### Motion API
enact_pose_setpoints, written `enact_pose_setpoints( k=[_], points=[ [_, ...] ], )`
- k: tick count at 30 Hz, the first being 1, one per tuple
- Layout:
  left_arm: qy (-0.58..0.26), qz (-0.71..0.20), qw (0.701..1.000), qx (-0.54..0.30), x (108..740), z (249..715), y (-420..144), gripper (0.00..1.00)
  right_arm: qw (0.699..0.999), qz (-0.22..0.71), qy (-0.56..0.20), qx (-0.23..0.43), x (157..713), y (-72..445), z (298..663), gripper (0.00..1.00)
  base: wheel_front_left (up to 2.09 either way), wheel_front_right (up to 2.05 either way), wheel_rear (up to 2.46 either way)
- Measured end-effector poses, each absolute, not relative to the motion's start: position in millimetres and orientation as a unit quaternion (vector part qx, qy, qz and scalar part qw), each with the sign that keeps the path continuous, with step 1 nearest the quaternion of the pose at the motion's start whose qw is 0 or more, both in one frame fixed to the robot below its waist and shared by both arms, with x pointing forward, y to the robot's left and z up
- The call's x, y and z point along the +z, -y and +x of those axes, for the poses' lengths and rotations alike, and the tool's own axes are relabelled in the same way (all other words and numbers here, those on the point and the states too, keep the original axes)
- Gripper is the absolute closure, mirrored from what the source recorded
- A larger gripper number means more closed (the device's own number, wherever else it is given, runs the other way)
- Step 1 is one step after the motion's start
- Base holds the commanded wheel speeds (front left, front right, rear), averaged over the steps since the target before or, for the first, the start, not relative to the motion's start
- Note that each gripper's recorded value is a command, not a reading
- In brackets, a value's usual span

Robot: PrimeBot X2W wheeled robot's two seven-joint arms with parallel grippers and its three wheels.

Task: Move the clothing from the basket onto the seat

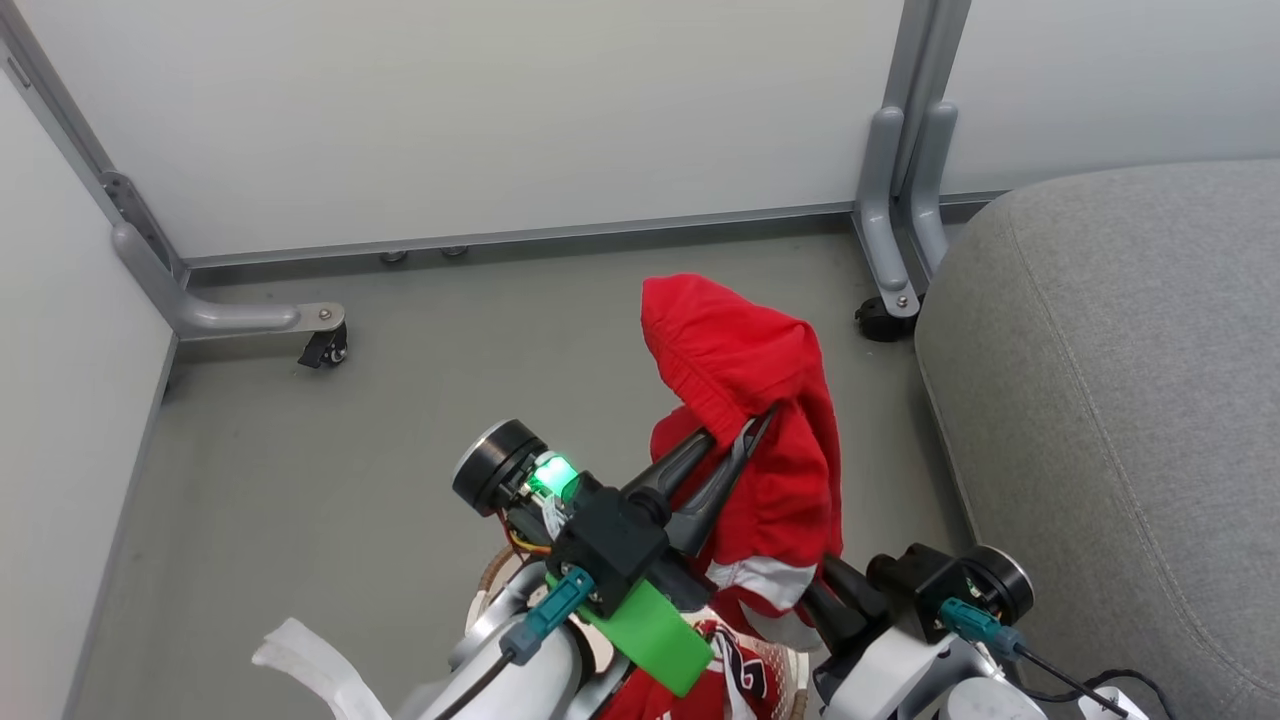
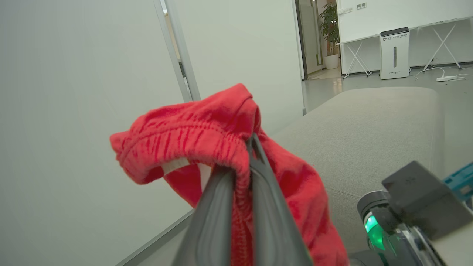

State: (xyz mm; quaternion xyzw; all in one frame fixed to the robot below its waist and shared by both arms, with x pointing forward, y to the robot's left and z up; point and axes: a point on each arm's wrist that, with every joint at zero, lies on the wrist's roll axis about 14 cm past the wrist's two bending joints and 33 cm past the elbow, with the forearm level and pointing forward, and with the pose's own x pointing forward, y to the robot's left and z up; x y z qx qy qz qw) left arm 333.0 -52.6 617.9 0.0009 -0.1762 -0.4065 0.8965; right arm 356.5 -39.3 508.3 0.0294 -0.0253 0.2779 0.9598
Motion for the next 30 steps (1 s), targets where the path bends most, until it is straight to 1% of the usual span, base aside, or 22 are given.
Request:
enact_pose_setpoints(
  k=[10,11,12,13,14,15,16,17,18,19,20,21,30],
  points=[
    [0.132,0.020,0.908,-0.398,590.9,342.7,45.0,1.00,0.962,0.039,0.014,0.270,501.0,43.7,356.3,1.00,0.00,0.00,0.00],
    [0.130,0.020,0.908,-0.397,590.1,343.3,45.0,0.95,0.962,0.039,0.013,0.269,500.9,44.4,356.4,1.00,0.00,0.00,0.00],
    [0.127,0.021,0.908,-0.398,588.4,343.9,45.2,0.67,0.963,0.039,0.013,0.266,500.9,45.8,356.8,1.00,0.00,0.00,0.00],
    [0.124,0.022,0.908,-0.399,586.6,344.3,45.3,0.69,0.964,0.040,0.014,0.264,501.3,47.2,357.2,1.00,0.00,0.00,0.00],
    [0.122,0.022,0.909,-0.399,585.7,344.7,45.3,0.77,0.964,0.040,0.014,0.262,501.5,48.4,357.5,1.00,0.00,0.00,0.00],
    [0.121,0.022,0.908,-0.400,584.8,345.0,45.5,0.89,0.965,0.040,0.014,0.260,501.5,49.4,357.6,1.00,0.00,0.00,0.00],
    [0.120,0.023,0.908,-0.400,584.3,345.1,45.7,0.96,0.965,0.040,0.015,0.259,501.5,50.2,357.5,1.00,0.00,0.00,0.00],
    [0.120,0.023,0.909,-0.400,584.0,345.5,45.6,0.94,0.965,0.041,0.015,0.258,501.7,50.8,357.5,1.00,0.00,0.00,0.00],
    [0.118,0.025,0.909,-0.400,583.2,345.9,45.5,0.85,0.965,0.041,0.015,0.257,501.8,51.6,357.5,1.00,0.00,0.00,0.00],
    [0.116,0.026,0.909,-0.400,581.8,346.3,45.0,0.65,0.966,0.041,0.015,0.256,501.8,52.3,357.6,1.00,0.00,0.00,0.00],
    [0.115,0.027,0.910,-0.397,581.1,347.3,44.2,0.52,0.966,0.041,0.015,0.254,502.0,53.3,358.1,1.00,0.00,0.00,0.00],
    [0.115,0.027,0.911,-0.396,581.2,348.0,43.7,0.00,0.967,0.042,0.016,0.253,502.1,53.9,358.4,1.00,0.00,0.00,0.00],
    [0.096,0.038,0.914,-0.392,570.2,353.1,42.3,0.00,0.972,0.058,0.033,0.226,513.2,63.9,365.2,1.00,0.00,0.00,0.00]
  ],
)
